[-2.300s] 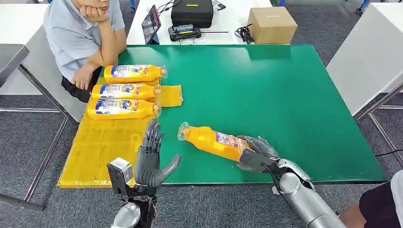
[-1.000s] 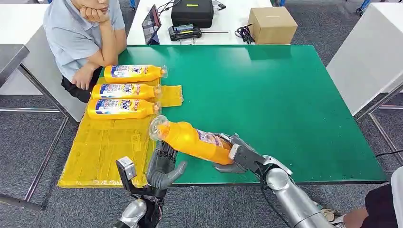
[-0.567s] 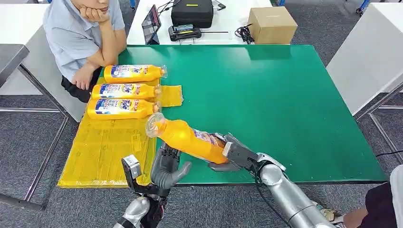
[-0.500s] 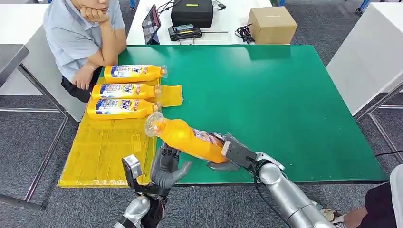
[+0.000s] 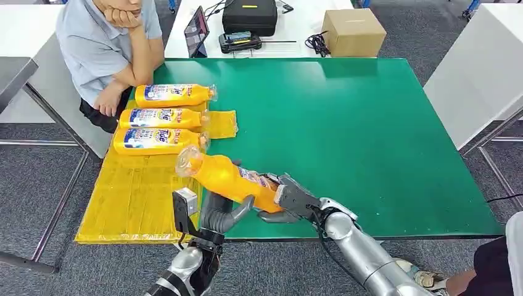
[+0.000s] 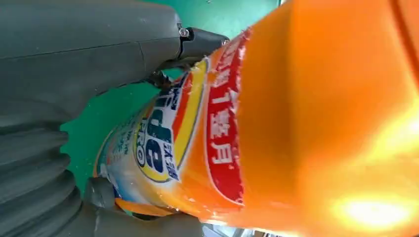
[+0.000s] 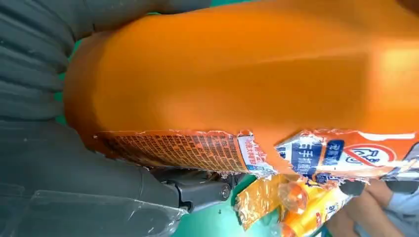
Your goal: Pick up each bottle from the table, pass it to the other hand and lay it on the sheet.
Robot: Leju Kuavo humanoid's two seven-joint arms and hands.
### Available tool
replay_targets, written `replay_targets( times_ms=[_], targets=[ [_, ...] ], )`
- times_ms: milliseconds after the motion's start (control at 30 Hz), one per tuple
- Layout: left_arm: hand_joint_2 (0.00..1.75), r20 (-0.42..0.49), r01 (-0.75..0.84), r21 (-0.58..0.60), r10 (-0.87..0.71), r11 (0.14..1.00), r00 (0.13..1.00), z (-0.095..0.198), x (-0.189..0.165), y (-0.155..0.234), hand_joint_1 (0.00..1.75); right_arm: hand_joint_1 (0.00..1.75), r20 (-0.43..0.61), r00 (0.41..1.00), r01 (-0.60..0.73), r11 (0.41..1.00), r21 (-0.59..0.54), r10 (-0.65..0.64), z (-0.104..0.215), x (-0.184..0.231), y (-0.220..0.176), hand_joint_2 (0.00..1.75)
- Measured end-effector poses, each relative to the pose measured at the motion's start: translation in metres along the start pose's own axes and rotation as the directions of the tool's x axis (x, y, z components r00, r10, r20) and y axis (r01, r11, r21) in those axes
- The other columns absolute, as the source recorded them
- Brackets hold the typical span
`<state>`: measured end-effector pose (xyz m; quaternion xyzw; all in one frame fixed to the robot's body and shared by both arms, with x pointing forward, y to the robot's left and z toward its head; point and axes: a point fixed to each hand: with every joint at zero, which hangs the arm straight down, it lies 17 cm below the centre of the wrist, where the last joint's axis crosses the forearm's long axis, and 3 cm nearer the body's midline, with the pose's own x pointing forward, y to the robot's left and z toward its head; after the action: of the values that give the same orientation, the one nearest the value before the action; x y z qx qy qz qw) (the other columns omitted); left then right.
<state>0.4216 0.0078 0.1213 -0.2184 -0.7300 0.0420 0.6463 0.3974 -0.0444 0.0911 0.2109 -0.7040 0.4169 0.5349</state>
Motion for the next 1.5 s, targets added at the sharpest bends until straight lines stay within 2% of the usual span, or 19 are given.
replay_targets(
  times_ms=[100,167,200,233,500,700,933,967,1033,1100,1200,1233,1333,1500],
  targets=[
    [1.75,-0.004,-0.002,0.002,0.002,1.0,1.0,-0.001,-0.001,0.001,1.75,1.43,-0.006,1.0,0.003,1.0,0.005,-0.003,0.0,-0.002,0.002,1.75],
    [1.75,-0.006,-0.005,0.005,0.005,1.0,1.0,-0.001,-0.002,0.001,1.75,1.24,-0.009,1.0,0.005,1.0,0.007,-0.005,0.001,-0.003,0.004,1.75],
    [1.75,-0.006,-0.006,0.005,0.006,1.0,1.0,-0.001,-0.002,0.002,1.75,0.4,-0.01,1.0,0.006,1.0,0.007,-0.006,0.001,-0.004,0.004,1.75],
    [1.75,-0.006,-0.006,0.005,0.006,1.0,1.0,-0.001,-0.002,0.002,1.75,0.0,-0.011,1.0,0.008,1.0,0.006,-0.008,0.001,-0.004,0.004,1.75],
    [1.75,-0.001,0.007,0.016,-0.007,1.0,1.0,-0.001,-0.001,0.003,1.75,0.0,-0.027,1.0,0.013,1.0,0.001,-0.013,0.002,-0.009,0.005,1.75],
    [1.75,0.031,0.109,0.033,-0.11,0.993,0.993,-0.001,0.003,0.005,1.75,0.0,-0.047,0.999,0.008,1.0,-0.012,-0.009,0.005,-0.018,0.007,1.75],
    [1.75,0.099,0.387,0.022,-0.387,0.922,0.917,-0.003,0.012,0.004,1.75,0.0,-0.065,0.998,-0.005,0.999,-0.038,0.003,0.015,-0.03,0.012,1.75],
    [1.75,0.121,0.457,0.039,-0.458,0.889,0.881,-0.004,0.016,0.007,1.75,0.0,-0.066,0.998,-0.005,0.999,-0.043,0.002,0.017,-0.032,0.013,1.75],
    [1.75,0.177,0.626,0.09,-0.631,0.775,0.756,-0.007,0.028,0.012,1.75,0.0,-0.064,0.998,-0.004,0.999,-0.051,0.001,0.019,-0.034,0.014,1.75],
    [1.75,0.249,0.821,0.146,-0.823,0.553,0.51,-0.01,0.041,0.011,1.75,0.0,-0.061,0.998,-0.004,0.998,-0.057,0.0,0.02,-0.035,0.015,1.75],
    [1.75,0.311,0.959,0.194,-0.94,0.207,0.14,-0.011,0.042,0.014,1.75,0.0,-0.063,0.998,0.001,0.997,-0.072,-0.005,0.023,-0.039,0.014,1.75],
    [1.75,0.304,0.968,0.207,-0.95,0.144,0.076,-0.012,0.042,0.02,1.75,0.0,-0.069,0.998,0.003,0.997,-0.077,-0.008,0.025,-0.041,0.014,1.75],
    [1.75,0.236,0.967,0.25,-0.972,0.038,-0.023,-0.018,0.053,0.052,1.75,0.0,-0.081,0.996,0.016,0.994,-0.105,-0.024,0.032,-0.047,0.012,1.75],
    [1.75,0.19,0.956,0.292,-0.981,0.019,-0.038,-0.019,0.071,0.08,1.75,0.0,-0.096,0.995,0.028,0.992,-0.127,-0.04,0.04,-0.054,0.014,1.75]
  ],
)
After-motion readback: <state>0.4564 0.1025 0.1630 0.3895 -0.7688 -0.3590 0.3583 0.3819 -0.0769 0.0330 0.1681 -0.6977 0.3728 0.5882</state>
